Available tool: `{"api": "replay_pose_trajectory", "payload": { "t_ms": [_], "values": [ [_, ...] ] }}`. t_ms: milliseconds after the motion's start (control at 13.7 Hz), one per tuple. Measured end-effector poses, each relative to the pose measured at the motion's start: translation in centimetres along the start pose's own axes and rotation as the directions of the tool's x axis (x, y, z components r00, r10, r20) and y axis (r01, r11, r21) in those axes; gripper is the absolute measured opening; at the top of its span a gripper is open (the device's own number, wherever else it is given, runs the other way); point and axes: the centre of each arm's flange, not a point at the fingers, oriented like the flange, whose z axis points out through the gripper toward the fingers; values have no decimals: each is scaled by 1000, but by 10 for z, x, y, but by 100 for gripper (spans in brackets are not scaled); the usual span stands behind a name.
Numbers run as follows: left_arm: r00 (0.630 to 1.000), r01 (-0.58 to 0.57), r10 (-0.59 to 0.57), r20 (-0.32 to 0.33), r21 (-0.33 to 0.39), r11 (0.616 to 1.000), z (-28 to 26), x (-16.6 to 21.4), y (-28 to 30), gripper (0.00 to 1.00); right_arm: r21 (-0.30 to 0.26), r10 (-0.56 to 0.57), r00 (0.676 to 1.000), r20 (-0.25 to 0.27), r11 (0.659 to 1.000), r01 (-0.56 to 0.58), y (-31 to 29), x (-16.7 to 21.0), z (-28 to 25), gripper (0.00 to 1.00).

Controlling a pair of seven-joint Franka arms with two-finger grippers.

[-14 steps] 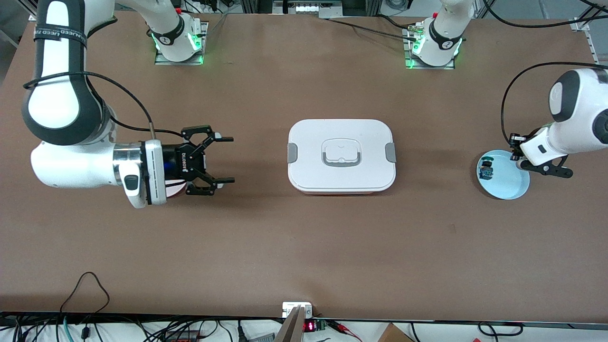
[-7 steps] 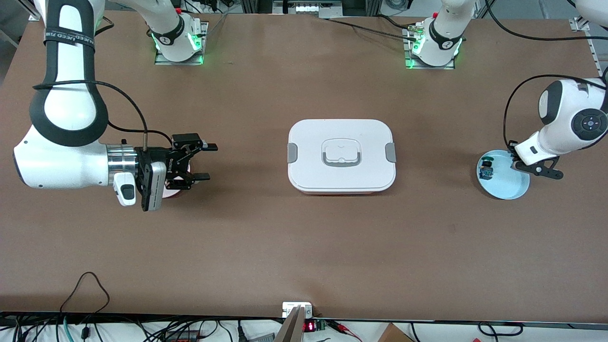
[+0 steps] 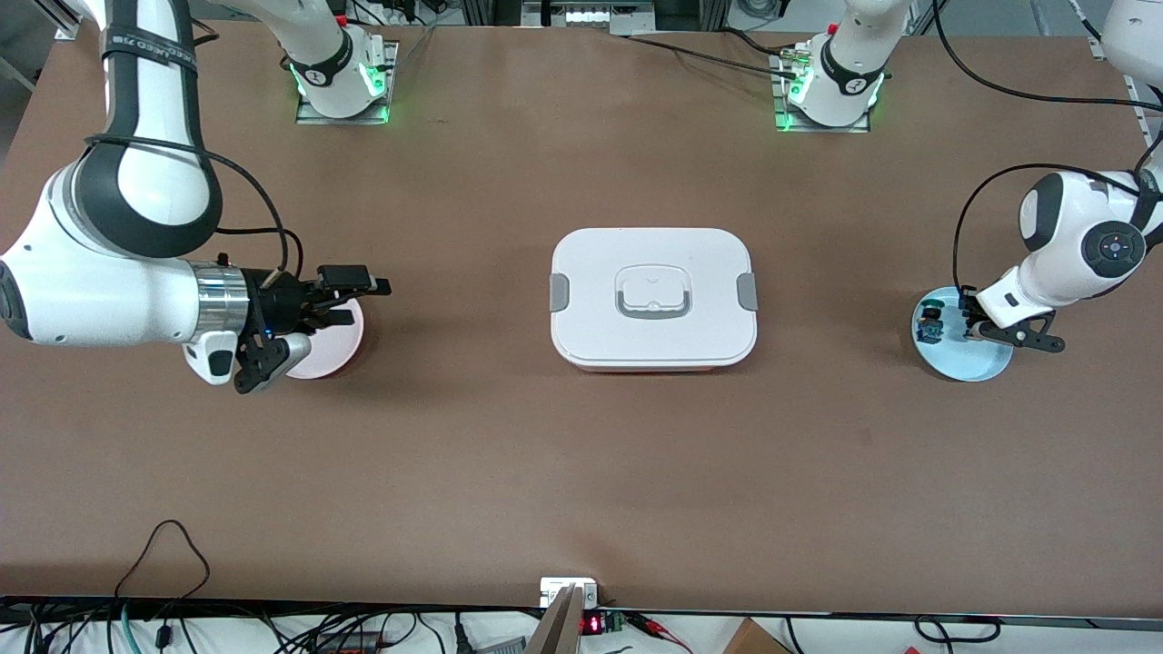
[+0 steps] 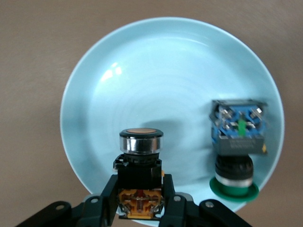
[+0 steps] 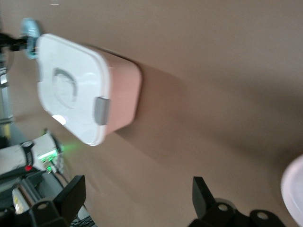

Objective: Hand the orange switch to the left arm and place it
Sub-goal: 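Lower the switch onto the blue plate while the right gripper returns to rest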

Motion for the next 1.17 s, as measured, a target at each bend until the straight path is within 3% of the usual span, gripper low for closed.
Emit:
{"api": "replay_pose_trajectory", "payload": {
  "t_ms": [73,219,437,583,728,874,1020,1166],
  "values": [
    [999,44,-44,-1,4,999,0,2,1,41,-56,64,998,10,996,-64,1,-1,-3,100],
    [996,92,-92,-1,1,996,2,3,2,41,-229,168,985,30,961,-157,1,-6,-14,100],
    [990,138,-138,-5,-5,990,5,8,-1,41,-455,226,974,33,871,-187,8,-15,-38,100],
    [984,178,-178,-10,-6,984,4,11,-4,41,-574,239,971,-10,794,-202,20,-25,-71,100],
    [989,145,-144,-15,32,989,4,12,-4,41,-589,252,963,-91,766,-256,38,-41,-115,100],
    [995,100,-99,-17,77,992,5,12,-4,41,-544,280,946,-165,774,-324,68,-63,-159,100],
    [995,96,-95,-16,80,992,5,12,-4,41,-531,238,949,-208,787,-314,74,-64,-175,100],
    [995,95,-94,-15,79,992,6,12,-4,42,-555,175,959,-223,786,-273,58,-63,-176,100]
  ]
}}
